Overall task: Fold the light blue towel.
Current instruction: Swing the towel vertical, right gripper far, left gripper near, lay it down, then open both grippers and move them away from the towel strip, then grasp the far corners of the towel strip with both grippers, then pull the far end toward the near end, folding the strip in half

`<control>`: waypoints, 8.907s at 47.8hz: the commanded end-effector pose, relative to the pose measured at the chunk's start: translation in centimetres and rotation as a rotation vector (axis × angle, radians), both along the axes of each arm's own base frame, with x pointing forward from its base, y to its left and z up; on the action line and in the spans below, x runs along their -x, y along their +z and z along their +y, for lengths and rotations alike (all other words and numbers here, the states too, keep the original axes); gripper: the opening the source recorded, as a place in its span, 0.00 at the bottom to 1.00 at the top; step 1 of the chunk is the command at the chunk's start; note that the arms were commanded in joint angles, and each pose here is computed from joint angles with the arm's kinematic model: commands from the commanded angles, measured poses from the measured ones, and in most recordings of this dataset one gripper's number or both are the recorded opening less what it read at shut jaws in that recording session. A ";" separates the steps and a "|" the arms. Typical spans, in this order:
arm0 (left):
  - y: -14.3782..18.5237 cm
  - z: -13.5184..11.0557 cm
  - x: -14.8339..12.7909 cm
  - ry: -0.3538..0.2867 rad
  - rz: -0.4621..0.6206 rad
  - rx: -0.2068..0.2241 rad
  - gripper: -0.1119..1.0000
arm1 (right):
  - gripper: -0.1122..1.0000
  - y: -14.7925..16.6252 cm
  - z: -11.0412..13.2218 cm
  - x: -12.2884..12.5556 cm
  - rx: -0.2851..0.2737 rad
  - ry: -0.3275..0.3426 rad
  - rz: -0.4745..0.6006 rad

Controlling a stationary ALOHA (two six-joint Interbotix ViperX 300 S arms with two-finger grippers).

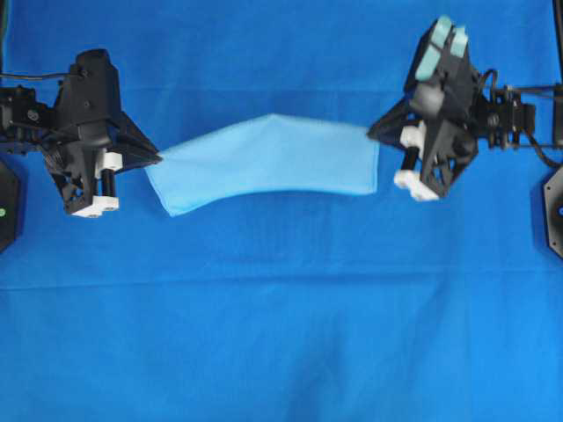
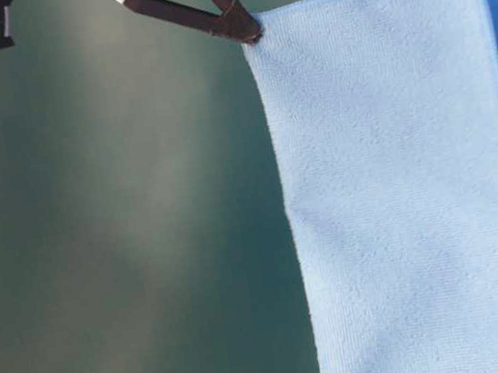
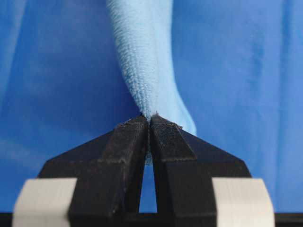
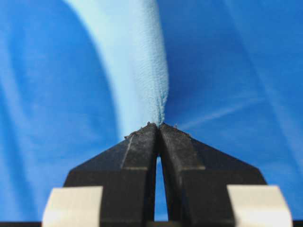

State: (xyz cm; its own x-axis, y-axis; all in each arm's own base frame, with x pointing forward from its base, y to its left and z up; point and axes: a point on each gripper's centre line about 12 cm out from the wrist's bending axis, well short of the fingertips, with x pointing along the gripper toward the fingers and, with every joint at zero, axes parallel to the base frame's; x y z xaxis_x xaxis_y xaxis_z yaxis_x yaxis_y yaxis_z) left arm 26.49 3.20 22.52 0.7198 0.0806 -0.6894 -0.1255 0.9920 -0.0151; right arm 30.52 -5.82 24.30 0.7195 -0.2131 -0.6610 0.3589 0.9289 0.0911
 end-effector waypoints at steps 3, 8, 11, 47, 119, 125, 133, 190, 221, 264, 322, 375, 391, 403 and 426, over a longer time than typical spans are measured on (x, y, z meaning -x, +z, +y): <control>1.5 -1.7 -1.6 -0.067 -0.081 -0.006 0.12 | 0.12 1.0 -2.4 0.0 0.008 -0.073 -0.034; 1.9 -3.5 -3.1 -0.128 -0.133 -0.010 0.12 | 0.12 1.3 -4.8 0.1 0.019 -0.137 -0.053; 2.0 -4.2 -3.9 -0.155 -0.149 -0.011 0.12 | 0.12 1.5 -6.0 0.0 0.030 -0.164 -0.062; 3.8 -10.5 -15.7 -0.385 -0.264 -0.132 0.12 | 0.12 2.4 -14.0 -6.3 0.182 -0.208 -0.075; -4.6 -11.3 -19.4 -0.363 -0.282 -0.106 0.12 | 0.12 -5.7 -13.8 -5.1 0.111 -0.161 -0.055; -5.2 -11.6 -17.9 -0.372 -0.272 -0.102 0.12 | 0.12 -5.6 -13.8 -6.2 0.114 -0.148 -0.061; -5.8 -11.4 -17.0 -0.374 -0.250 -0.102 0.12 | 0.12 -5.6 -13.7 -6.5 0.114 -0.143 -0.063; -3.0 -8.0 -11.3 -0.336 -0.006 -0.098 0.81 | 0.69 -3.7 -10.9 -3.3 0.102 -0.153 -0.032; 2.3 -0.3 -1.6 -0.072 -0.482 -0.174 0.81 | 0.67 1.0 -0.4 7.0 0.139 0.057 -0.390; -0.3 3.5 -6.2 0.078 -0.400 -0.090 0.81 | 0.67 -2.5 -5.5 3.6 0.094 -0.081 -0.234; -14.4 16.4 -13.0 0.339 -0.166 -0.077 0.57 | 0.56 -15.2 -15.2 -0.1 -0.008 -0.235 0.127; -8.9 15.9 -13.0 0.222 -0.199 -0.229 0.12 | 0.15 -9.2 -13.7 1.3 0.040 -0.261 0.050; -7.5 12.4 -13.4 0.118 -0.161 -0.236 0.12 | 0.15 -8.2 -10.0 0.4 0.021 -0.196 0.059; -5.1 7.3 -13.1 -0.018 -0.128 -0.234 0.12 | 0.15 -7.3 -5.6 0.4 -0.005 -0.127 0.098; -9.3 -0.8 -12.3 -0.146 -0.027 -0.110 0.12 | 0.15 -8.5 1.7 0.1 -0.092 -0.021 0.159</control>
State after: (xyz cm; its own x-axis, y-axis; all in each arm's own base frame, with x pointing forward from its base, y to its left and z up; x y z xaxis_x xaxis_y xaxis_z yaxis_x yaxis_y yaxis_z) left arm 38.68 3.16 13.26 0.7384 0.0612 -0.6716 0.0017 0.9957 0.0925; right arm 30.26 -4.90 15.42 0.5877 -0.1742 -0.7901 0.4129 0.9044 0.1077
